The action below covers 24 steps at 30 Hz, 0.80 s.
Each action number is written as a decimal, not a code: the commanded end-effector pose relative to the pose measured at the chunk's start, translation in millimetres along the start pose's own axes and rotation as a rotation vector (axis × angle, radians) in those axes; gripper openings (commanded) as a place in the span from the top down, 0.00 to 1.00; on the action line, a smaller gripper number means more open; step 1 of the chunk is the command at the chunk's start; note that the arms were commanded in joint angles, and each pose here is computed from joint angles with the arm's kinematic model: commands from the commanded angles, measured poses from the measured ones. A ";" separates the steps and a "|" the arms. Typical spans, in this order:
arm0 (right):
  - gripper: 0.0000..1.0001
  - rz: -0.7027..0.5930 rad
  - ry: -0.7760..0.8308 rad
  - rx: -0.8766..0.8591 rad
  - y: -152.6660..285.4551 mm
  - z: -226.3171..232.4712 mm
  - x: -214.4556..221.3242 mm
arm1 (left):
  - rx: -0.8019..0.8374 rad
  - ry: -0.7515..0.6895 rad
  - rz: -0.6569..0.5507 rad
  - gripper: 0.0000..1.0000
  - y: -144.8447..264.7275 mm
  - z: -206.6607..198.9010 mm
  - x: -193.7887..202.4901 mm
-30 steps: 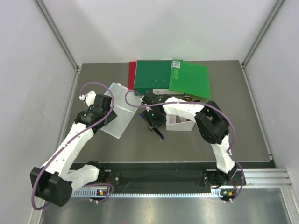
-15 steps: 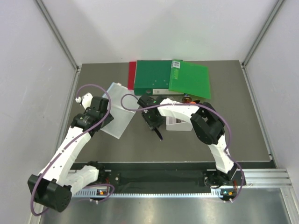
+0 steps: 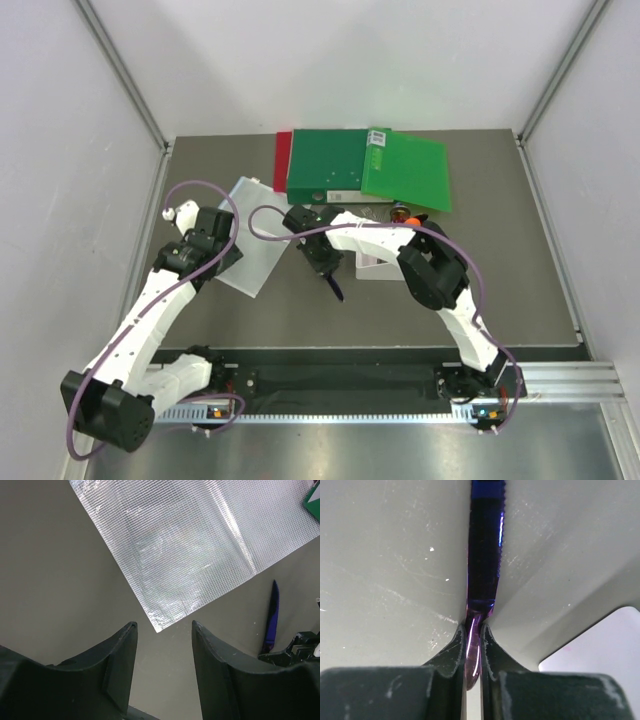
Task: Sort the eating utensils into containers
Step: Pick up the knife at the center of the board.
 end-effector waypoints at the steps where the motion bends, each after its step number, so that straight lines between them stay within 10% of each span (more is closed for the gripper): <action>1: 1.00 0.179 0.014 0.022 -69.4 6.0 44.5 | -0.013 -0.012 -0.031 0.48 6.1 3.9 -8.7; 8: 1.00 0.200 0.011 0.012 -76.8 7.4 50.1 | -0.023 -0.038 -0.028 0.48 2.3 -0.2 -12.4; 12: 0.81 0.216 0.010 0.012 -81.8 6.6 52.6 | -0.018 -0.031 -0.017 0.48 0.2 -0.4 -8.6; 14: 0.99 0.219 0.011 0.004 -84.3 7.7 53.3 | -0.023 -0.031 -0.013 0.48 -0.8 -0.1 -8.2; 24: 1.00 0.179 0.012 -0.020 -83.1 9.8 47.6 | -0.040 -0.024 -0.023 0.48 1.2 3.9 -12.2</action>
Point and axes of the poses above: each gripper's point midway between its finger pads, its own y axis back along the fingers, its own z axis along the line the jaws close on, x = y × z, the point moved 5 cm from there along y, back along the fingers, and after that the axes turned 2 degrees about -y, right-handed, at the moved point
